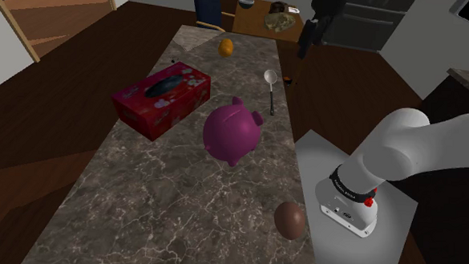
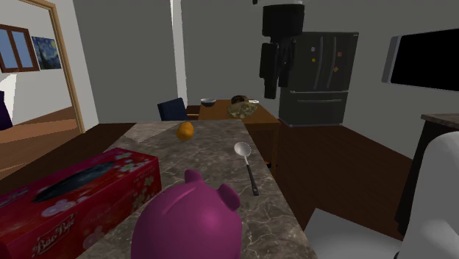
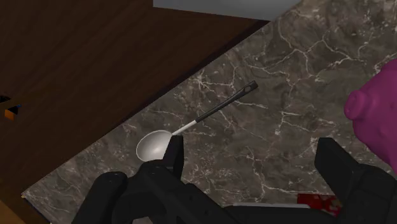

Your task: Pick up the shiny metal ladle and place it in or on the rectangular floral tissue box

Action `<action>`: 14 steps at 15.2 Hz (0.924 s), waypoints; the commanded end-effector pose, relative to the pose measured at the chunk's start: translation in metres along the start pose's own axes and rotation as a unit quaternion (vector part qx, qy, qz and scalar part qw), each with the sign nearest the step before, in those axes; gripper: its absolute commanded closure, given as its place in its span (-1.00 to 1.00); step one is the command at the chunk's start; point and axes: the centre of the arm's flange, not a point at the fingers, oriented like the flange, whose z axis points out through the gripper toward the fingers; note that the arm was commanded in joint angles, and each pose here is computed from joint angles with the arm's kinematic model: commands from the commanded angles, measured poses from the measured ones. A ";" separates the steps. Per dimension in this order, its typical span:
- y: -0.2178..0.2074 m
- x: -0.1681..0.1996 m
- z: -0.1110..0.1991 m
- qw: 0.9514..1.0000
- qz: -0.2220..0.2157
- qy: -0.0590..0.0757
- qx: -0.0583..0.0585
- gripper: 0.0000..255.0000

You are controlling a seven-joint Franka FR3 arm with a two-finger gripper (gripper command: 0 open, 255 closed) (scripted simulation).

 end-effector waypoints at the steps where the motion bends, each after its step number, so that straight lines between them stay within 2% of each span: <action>1: 0.000 0.000 0.000 1.000 0.000 0.000 0.000 -1.00; 4: 0.003 0.024 0.033 0.997 0.071 -0.010 0.000 -1.00; 7: 0.010 0.047 0.067 0.990 0.143 -0.020 0.000 -1.00; 10: 0.020 0.068 0.102 0.977 0.213 -0.030 -0.001 -1.00; 12: 0.028 0.081 0.125 0.965 0.259 -0.037 -0.001 -1.00; 14: 0.037 0.092 0.148 0.951 0.305 -0.043 -0.001 -1.00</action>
